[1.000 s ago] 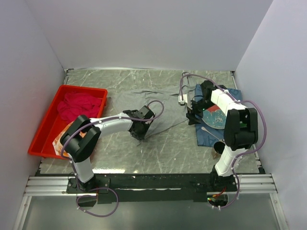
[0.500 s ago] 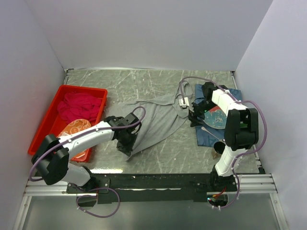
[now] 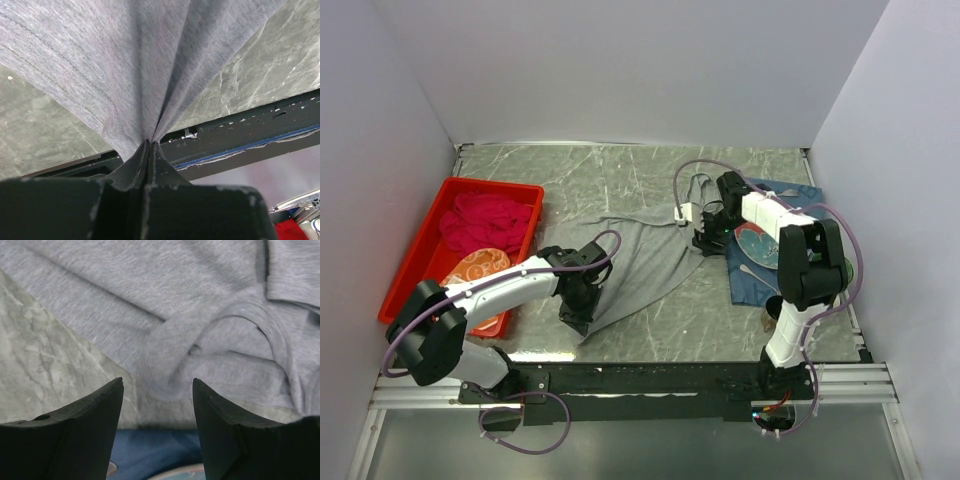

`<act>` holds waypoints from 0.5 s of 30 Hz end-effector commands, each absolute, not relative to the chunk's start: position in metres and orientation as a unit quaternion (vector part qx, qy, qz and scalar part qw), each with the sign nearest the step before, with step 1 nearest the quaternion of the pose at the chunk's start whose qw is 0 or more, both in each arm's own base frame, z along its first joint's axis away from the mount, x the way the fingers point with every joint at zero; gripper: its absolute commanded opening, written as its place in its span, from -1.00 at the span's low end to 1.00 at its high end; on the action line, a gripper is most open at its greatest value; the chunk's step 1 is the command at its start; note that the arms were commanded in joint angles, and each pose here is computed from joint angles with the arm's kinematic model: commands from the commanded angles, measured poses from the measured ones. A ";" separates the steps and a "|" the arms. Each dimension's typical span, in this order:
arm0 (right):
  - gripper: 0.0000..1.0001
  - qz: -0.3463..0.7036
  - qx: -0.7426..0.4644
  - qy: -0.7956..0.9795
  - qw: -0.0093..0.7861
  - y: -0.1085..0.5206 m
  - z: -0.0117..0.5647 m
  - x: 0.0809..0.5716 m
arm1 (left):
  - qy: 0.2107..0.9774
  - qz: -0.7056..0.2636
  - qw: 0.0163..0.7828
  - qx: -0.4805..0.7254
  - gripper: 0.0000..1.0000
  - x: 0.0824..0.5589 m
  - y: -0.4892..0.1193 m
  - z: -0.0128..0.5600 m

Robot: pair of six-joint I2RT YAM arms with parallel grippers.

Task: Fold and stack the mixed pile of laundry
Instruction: Flatten out the tank top at the center of the board.

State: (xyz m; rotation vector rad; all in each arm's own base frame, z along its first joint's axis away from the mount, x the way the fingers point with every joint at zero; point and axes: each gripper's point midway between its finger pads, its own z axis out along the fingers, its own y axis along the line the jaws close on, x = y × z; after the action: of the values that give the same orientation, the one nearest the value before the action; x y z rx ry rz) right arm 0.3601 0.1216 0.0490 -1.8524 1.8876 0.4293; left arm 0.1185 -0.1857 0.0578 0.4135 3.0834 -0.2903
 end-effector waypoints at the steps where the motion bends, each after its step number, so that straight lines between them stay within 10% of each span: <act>1: 0.17 0.136 -0.673 0.691 0.226 0.125 0.052 0.375 | 0.988 -0.099 0.003 0.122 -0.98 0.111 -0.183 0.064; 9: -0.89 0.063 -0.647 0.724 0.229 0.103 0.057 0.413 | 0.992 -0.083 -0.009 0.098 -0.98 0.101 -0.162 0.071; 15: -1.00 -0.040 -0.613 0.747 0.252 0.056 0.090 0.469 | 0.994 -0.079 -0.017 0.080 -0.98 0.095 -0.145 0.081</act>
State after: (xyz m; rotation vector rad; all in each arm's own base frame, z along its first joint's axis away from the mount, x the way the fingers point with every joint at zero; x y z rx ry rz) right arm 0.4198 0.0921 0.0593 -1.7749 2.0215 0.1492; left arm 0.1101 -0.1617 0.0719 0.3137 3.1017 -0.2771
